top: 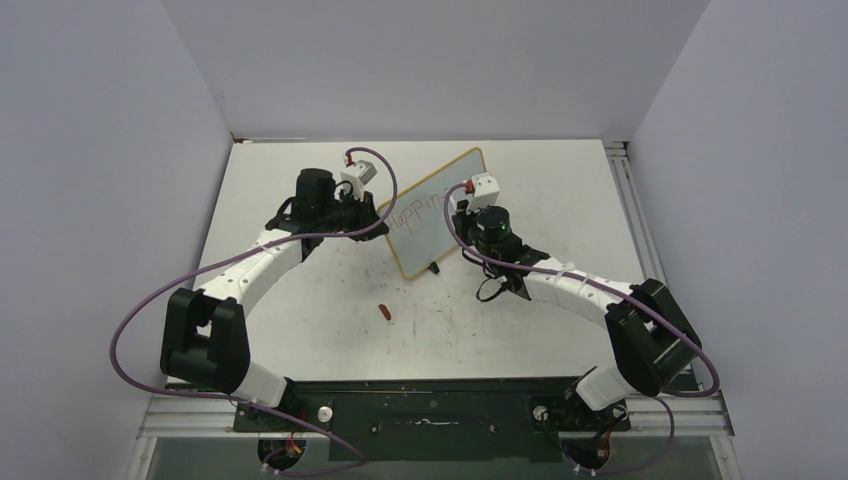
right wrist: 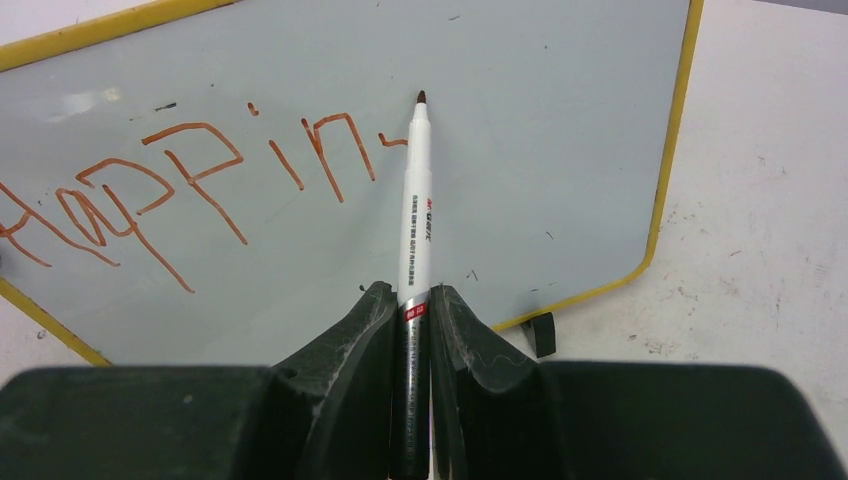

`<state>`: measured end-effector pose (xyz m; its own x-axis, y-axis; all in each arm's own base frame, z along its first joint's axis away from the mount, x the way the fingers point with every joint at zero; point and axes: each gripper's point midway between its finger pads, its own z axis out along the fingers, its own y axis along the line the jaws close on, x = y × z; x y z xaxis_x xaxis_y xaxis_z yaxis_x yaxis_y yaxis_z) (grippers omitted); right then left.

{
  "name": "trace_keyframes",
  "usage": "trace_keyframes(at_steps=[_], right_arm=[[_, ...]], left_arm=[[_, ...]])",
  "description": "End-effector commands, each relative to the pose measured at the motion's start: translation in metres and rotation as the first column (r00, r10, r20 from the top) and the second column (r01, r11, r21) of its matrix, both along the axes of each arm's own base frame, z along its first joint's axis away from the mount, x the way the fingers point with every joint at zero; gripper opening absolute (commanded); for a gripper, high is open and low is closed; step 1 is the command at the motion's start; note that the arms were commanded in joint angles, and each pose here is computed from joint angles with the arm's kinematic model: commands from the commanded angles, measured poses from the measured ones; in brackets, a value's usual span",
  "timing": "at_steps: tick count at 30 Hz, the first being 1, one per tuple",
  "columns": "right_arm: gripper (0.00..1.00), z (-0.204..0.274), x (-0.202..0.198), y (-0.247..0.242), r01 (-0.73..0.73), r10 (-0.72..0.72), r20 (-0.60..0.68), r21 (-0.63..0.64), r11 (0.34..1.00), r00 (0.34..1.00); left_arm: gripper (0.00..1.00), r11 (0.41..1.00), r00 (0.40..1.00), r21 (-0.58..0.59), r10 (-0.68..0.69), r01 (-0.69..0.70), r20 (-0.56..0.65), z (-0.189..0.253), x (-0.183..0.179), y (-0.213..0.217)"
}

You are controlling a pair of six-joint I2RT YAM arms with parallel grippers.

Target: Write a sentence on the whiteboard

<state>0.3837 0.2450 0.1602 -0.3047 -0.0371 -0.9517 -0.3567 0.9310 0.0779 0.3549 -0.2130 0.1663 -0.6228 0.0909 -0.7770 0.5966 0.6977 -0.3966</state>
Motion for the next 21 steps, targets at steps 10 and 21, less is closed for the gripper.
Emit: trace_keyframes(at_steps=[10, 21], right_arm=[[0.05, 0.004, -0.008, 0.015, -0.066, 0.065, 0.030, 0.025, 0.998, 0.997], [0.05, -0.008, -0.016, 0.012, -0.061, 0.061, 0.005, 0.000, 0.998, 0.998]], left_arm=[[0.00, 1.000, 0.997, 0.005, -0.015, 0.015, 0.070, 0.022, 0.002, 0.000], [0.00, 1.000, 0.997, 0.005, -0.014, 0.013, 0.074, 0.023, 0.001, 0.000]])
